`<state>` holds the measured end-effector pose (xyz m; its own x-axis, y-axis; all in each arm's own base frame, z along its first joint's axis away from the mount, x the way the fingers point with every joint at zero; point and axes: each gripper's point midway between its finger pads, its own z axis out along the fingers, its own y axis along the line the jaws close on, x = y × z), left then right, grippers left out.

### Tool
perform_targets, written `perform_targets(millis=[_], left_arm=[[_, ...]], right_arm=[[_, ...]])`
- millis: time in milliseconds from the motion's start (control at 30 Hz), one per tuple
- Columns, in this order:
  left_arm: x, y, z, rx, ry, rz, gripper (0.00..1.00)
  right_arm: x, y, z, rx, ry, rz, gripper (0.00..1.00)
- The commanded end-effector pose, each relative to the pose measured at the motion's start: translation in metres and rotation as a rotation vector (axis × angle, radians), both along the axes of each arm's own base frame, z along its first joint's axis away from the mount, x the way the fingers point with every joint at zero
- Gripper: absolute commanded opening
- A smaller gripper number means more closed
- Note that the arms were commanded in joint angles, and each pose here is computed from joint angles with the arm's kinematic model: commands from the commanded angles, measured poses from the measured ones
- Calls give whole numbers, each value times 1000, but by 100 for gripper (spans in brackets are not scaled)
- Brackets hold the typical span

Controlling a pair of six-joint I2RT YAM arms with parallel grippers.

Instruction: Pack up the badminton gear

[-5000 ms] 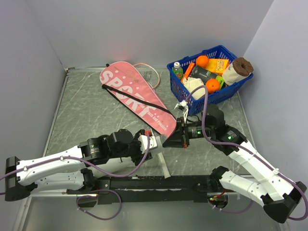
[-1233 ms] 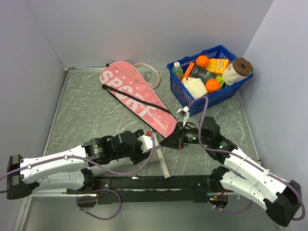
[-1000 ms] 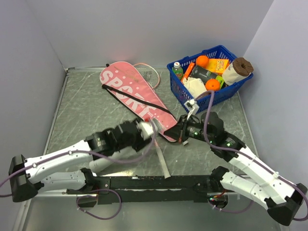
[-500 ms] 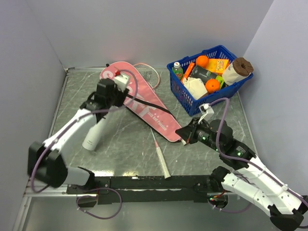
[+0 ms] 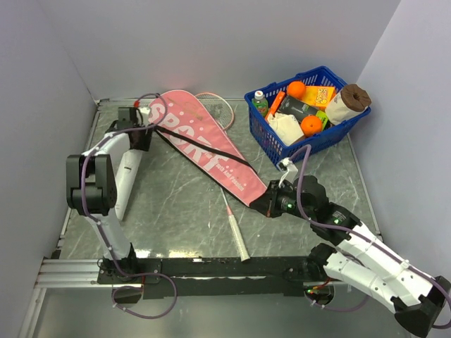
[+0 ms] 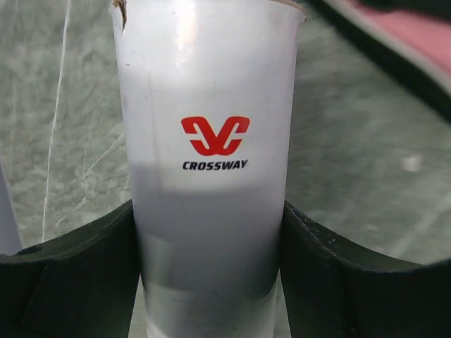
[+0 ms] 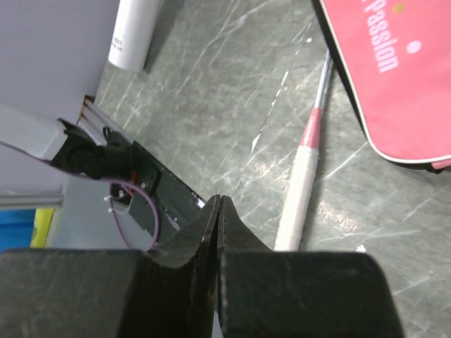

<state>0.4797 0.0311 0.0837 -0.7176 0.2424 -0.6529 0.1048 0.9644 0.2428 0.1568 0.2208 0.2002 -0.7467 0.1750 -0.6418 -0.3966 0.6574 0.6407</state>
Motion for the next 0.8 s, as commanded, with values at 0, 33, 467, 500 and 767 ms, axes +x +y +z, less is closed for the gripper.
perform_targets(millis=[0, 33, 467, 500, 767], left_arm=[[12, 23, 2, -102, -34, 57, 23], [11, 34, 0, -116, -39, 73, 25], [14, 49, 7, -213, -71, 89, 62], [13, 49, 8, -212, -74, 89, 65], [13, 52, 33, -197, -132, 107, 97]], right_arm=[[-3, 10, 1, 29, -12, 51, 9], [-3, 11, 2, 35, -15, 55, 10], [-5, 21, -11, 36, 23, 98, 25], [-5, 21, -10, 40, 26, 101, 25], [-8, 21, -13, 50, 36, 103, 28]])
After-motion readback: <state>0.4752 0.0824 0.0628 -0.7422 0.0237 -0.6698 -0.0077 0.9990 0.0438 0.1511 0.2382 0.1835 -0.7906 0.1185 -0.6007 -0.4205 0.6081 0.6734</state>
